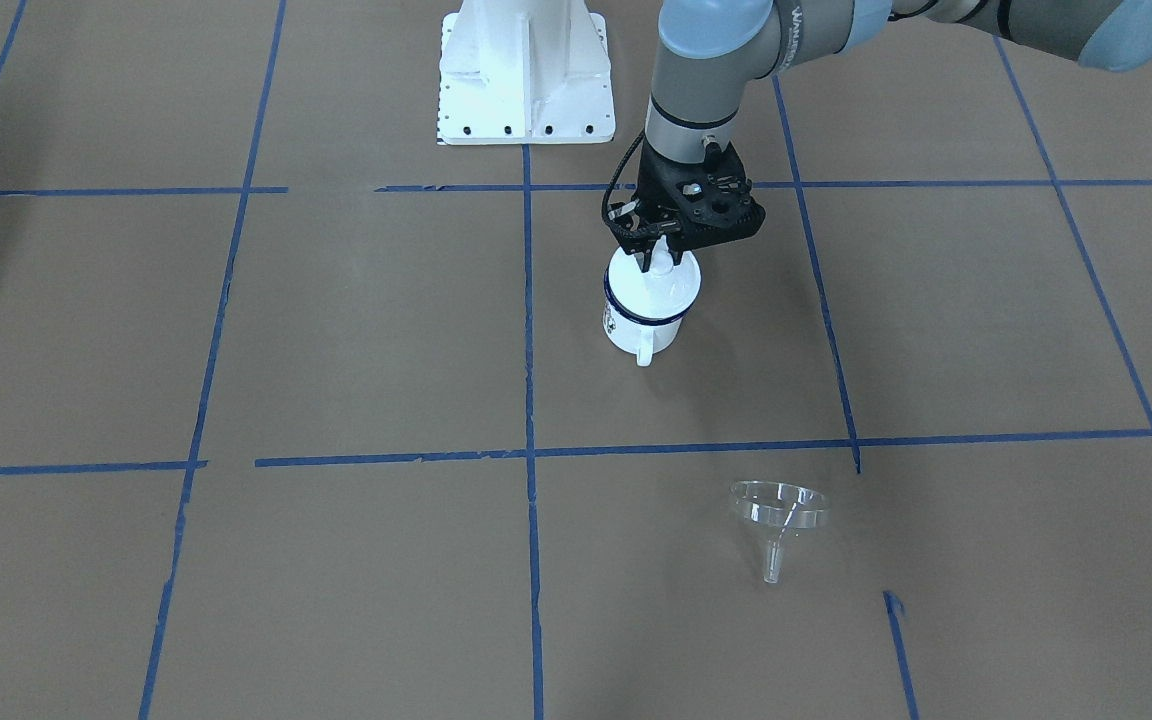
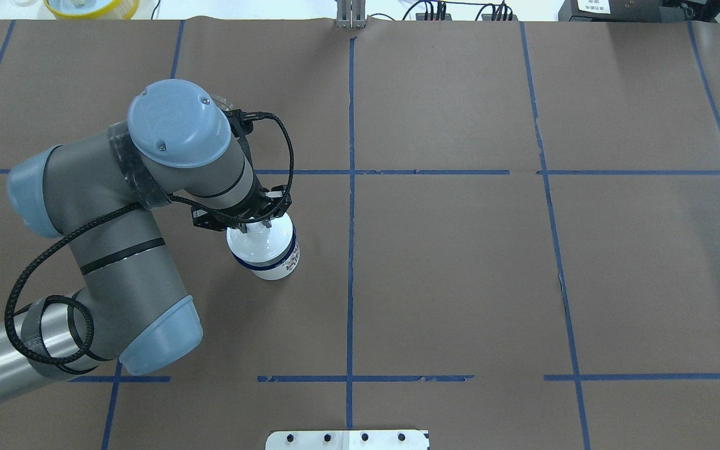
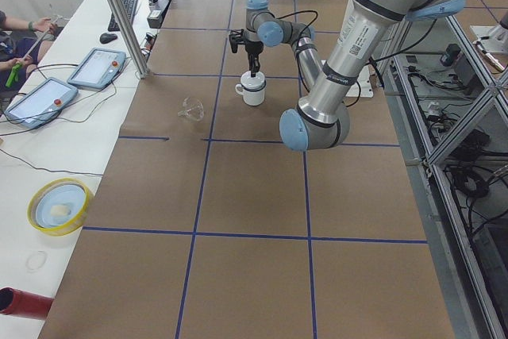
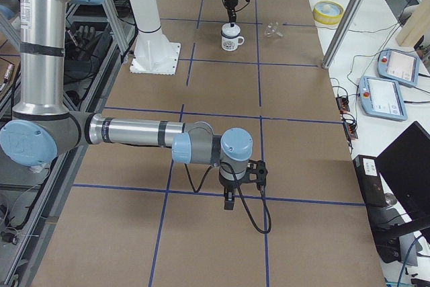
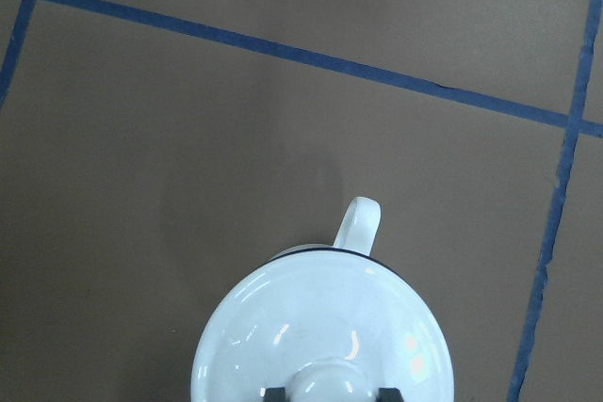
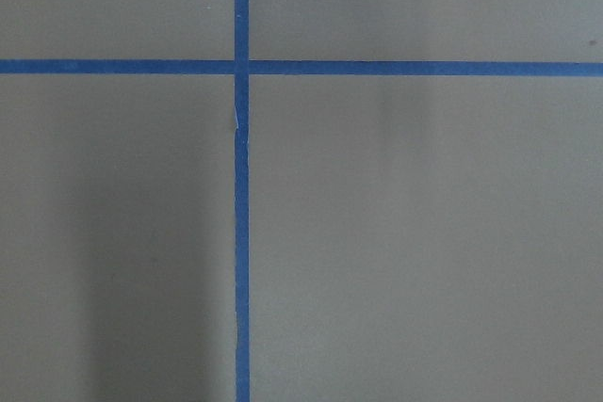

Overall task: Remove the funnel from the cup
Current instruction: 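Lower the white funnel into the mug opening with the left gripper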

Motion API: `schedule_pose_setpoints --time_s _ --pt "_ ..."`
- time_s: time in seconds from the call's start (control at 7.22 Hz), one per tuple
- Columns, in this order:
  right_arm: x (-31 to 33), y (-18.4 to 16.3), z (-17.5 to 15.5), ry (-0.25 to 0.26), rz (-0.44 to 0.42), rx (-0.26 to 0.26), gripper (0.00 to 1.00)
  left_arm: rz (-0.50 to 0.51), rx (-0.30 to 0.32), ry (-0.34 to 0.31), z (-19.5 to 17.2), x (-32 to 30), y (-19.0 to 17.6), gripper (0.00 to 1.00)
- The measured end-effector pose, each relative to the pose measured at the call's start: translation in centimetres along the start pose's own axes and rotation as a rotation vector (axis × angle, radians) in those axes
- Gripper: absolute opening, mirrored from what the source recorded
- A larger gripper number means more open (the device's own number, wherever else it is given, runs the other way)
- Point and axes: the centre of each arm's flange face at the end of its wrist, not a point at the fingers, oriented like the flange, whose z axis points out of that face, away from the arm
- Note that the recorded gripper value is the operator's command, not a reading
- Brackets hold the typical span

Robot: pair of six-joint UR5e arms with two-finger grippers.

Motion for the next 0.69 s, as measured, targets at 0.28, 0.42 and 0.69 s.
schedule_pose_setpoints --time_s 0.28,0.42,0.69 --pt "0.00 0.00 0.00 0.000 0.000 0.000 1.00 0.003 -0.003 0.000 0.21 0.09 0.21 0.00" --pt "0.00 0.00 0.00 0.000 0.000 0.000 1.00 0.004 -0.003 -0.001 0.29 0.11 0.26 0.00" --pt "0.00 0.00 0.00 0.000 0.000 0.000 1.00 0.004 -0.003 -0.001 0.44 0.15 0.25 1.00"
